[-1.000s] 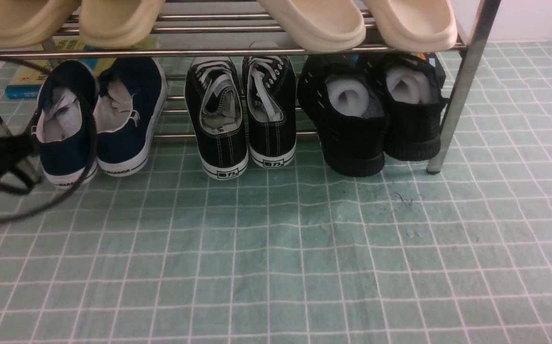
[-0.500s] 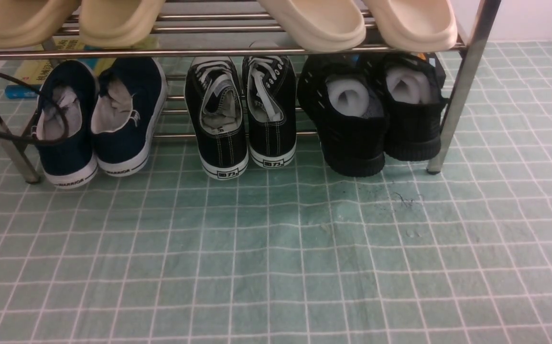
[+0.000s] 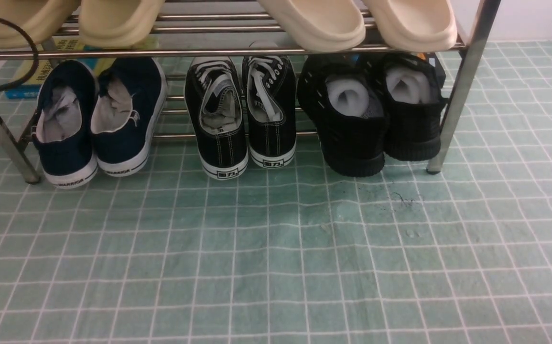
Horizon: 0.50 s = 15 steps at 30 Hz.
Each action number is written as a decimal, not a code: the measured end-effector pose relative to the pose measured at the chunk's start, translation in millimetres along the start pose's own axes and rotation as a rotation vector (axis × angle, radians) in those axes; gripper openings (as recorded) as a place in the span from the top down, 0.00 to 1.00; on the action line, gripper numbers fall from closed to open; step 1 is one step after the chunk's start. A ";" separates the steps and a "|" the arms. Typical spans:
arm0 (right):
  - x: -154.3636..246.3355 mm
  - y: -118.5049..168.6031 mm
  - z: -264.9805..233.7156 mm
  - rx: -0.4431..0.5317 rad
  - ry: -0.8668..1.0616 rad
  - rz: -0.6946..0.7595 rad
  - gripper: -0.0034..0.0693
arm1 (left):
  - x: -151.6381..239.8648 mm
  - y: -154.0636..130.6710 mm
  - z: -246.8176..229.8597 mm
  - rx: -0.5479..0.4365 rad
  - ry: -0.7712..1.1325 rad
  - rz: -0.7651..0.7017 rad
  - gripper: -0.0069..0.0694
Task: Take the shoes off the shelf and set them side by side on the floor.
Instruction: 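Grasp the leftmost shoe on the bottom shelf of the shoe rack with the left gripper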
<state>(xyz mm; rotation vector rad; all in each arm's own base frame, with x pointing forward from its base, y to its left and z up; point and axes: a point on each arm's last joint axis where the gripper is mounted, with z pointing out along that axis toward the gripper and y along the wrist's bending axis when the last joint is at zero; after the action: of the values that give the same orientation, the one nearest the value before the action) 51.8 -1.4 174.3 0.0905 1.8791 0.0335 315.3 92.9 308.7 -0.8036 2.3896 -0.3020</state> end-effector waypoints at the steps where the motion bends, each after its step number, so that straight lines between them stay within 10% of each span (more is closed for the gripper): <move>1: 0.0 0.0 0.0 0.000 0.000 0.000 0.62 | -1.3 -2.7 0.4 0.010 -0.022 0.002 0.82; 15: -0.1 0.0 0.0 0.000 -0.001 0.000 0.62 | 8.4 -51.8 45.4 0.068 -0.120 0.162 0.38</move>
<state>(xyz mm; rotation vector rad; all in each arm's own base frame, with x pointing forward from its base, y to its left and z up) 51.8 -1.4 174.3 0.0905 1.8783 0.0335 361.9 45.7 288.4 -0.5770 2.3023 -0.2606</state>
